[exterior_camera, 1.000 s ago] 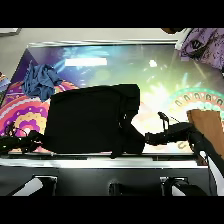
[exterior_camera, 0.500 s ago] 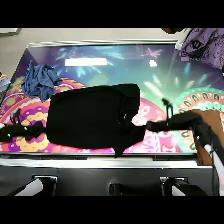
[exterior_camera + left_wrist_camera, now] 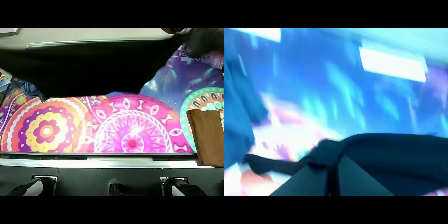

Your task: Fold the clothes and pants, and hang the long-sleeved shirts on hangers.

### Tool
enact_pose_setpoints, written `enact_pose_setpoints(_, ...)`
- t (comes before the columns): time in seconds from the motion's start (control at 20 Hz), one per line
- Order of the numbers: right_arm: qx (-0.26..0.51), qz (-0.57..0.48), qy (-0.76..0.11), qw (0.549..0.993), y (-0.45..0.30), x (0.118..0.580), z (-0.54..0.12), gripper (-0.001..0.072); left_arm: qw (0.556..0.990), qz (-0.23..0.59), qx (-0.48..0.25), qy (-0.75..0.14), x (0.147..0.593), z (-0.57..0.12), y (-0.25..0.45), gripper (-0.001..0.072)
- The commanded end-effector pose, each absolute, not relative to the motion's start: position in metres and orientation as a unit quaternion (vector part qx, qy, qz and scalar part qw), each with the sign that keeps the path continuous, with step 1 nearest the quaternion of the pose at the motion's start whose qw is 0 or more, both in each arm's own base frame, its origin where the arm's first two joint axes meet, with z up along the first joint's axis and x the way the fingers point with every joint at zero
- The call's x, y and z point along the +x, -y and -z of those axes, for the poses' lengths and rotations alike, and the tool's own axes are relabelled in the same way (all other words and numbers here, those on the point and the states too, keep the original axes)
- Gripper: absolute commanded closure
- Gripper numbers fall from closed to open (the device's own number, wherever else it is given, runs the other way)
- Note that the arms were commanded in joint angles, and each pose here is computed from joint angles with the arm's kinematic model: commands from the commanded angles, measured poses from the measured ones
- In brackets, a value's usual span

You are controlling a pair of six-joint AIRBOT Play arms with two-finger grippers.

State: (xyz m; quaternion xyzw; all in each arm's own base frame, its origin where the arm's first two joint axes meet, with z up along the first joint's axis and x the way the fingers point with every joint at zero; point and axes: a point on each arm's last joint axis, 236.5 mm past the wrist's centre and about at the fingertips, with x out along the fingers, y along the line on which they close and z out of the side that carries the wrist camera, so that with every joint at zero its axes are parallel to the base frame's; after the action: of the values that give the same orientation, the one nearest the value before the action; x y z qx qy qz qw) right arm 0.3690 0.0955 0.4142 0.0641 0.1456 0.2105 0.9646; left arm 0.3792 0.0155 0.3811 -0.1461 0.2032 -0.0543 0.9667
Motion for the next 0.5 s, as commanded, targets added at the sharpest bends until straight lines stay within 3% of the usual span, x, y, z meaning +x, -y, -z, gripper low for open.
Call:
enact_pose_setpoints(0.0,0.045,-0.151,-0.019,0.987,-0.069,0.278,-0.515,0.0682,0.989,-0.013,-0.102,-0.111,0.297,-0.466,-0.022,0.0692)
enact_pose_setpoints(0.15,0.06,-0.106,0.037,0.992,-0.049,0.219,-0.543,0.0682,0.992,-0.056,-0.095,-0.066,0.245,-0.489,-0.027,0.0692)
enact_pose_setpoints(0.25,0.067,-0.098,0.051,0.992,-0.045,0.208,-0.55,0.0682,0.991,-0.068,-0.097,-0.058,0.233,-0.492,-0.029,0.0692)
enact_pose_setpoints(0.45,0.092,-0.092,-0.01,0.991,-0.043,0.261,-0.522,0.0682,0.984,-0.064,-0.11,-0.122,0.267,-0.453,-0.036,0.0692)
